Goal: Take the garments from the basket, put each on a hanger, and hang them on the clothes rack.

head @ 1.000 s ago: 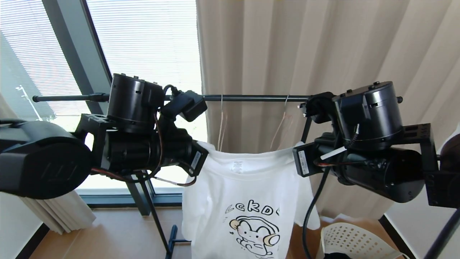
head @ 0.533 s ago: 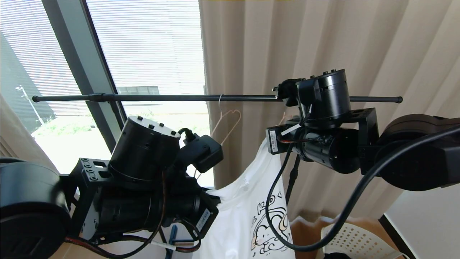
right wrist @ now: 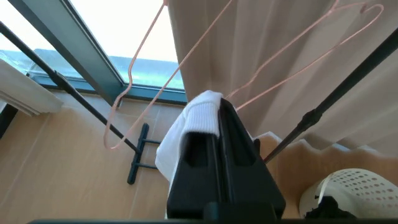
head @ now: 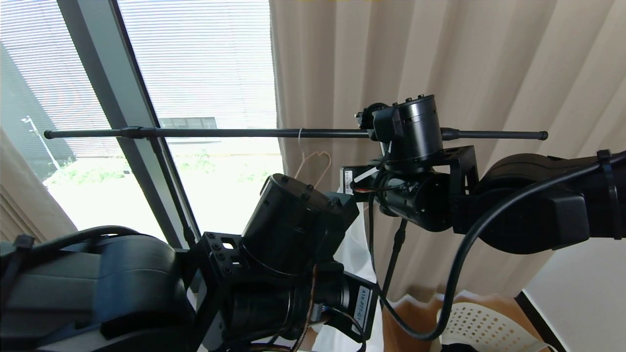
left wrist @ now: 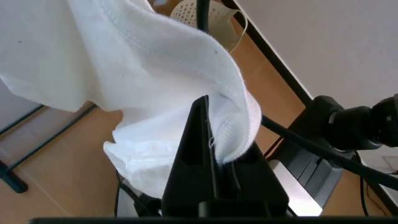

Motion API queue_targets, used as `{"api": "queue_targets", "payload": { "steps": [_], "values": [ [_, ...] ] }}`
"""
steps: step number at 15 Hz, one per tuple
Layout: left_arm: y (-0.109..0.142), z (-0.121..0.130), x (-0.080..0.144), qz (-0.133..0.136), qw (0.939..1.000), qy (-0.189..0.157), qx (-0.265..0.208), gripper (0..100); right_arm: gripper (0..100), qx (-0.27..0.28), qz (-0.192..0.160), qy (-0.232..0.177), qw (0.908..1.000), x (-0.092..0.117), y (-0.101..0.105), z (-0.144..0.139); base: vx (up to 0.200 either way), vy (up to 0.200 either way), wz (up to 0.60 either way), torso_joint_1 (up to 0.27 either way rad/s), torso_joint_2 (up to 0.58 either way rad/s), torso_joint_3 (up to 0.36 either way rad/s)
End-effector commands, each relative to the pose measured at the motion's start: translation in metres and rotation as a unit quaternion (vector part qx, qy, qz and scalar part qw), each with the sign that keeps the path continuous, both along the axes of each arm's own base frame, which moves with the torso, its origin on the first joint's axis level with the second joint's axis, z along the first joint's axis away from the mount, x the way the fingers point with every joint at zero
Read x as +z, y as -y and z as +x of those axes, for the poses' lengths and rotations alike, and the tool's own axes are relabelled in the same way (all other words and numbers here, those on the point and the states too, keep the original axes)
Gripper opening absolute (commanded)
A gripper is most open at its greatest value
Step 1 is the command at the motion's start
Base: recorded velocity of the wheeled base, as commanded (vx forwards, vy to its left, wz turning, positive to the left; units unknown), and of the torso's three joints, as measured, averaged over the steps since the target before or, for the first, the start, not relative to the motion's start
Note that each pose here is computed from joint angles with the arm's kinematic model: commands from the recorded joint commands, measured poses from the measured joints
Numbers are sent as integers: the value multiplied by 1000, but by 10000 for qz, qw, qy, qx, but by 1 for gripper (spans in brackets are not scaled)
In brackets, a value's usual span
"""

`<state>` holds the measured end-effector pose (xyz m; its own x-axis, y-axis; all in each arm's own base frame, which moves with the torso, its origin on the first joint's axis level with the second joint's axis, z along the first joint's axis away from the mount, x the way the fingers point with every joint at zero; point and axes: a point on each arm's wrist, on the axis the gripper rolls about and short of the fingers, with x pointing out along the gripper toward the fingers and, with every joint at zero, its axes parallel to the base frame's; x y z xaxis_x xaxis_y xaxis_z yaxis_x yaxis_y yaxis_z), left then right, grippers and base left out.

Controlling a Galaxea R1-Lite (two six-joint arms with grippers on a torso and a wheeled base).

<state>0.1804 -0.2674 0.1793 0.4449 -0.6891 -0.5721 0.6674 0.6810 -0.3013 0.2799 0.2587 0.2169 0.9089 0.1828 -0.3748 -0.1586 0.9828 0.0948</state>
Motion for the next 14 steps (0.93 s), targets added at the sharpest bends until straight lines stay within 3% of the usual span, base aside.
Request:
{"api": "queue_targets", "payload": {
  "steps": [1,4,8,10,12,14],
  "values": [
    [12,0,-9,59,9999,-121,3,0,0,-9,80,-17,10000,1,0,-1,0,0,0,0,0,0],
    [9,1,-10,180,9997,-17,191,0,0,-156,151,-31,9998,3,7,1,0,0,0,0,0,0],
    [-20,5,-8,526,9974,329,364,0,0,-429,160,7,9989,14,42,-6,0,0,0,0,0,0],
    [-39,24,-8,643,9946,441,684,0,0,-625,71,1,9980,17,65,-12,0,0,0,0,0,0],
    [-50,49,-8,795,9904,652,921,0,0,-667,-284,-18,9974,13,86,-22,0,0,0,0,0,0],
    [-45,72,-6,766,9884,749,1074,0,0,-673,-391,-39,9970,13,92,-29,0,0,0,0,0,0]
  ]
}}
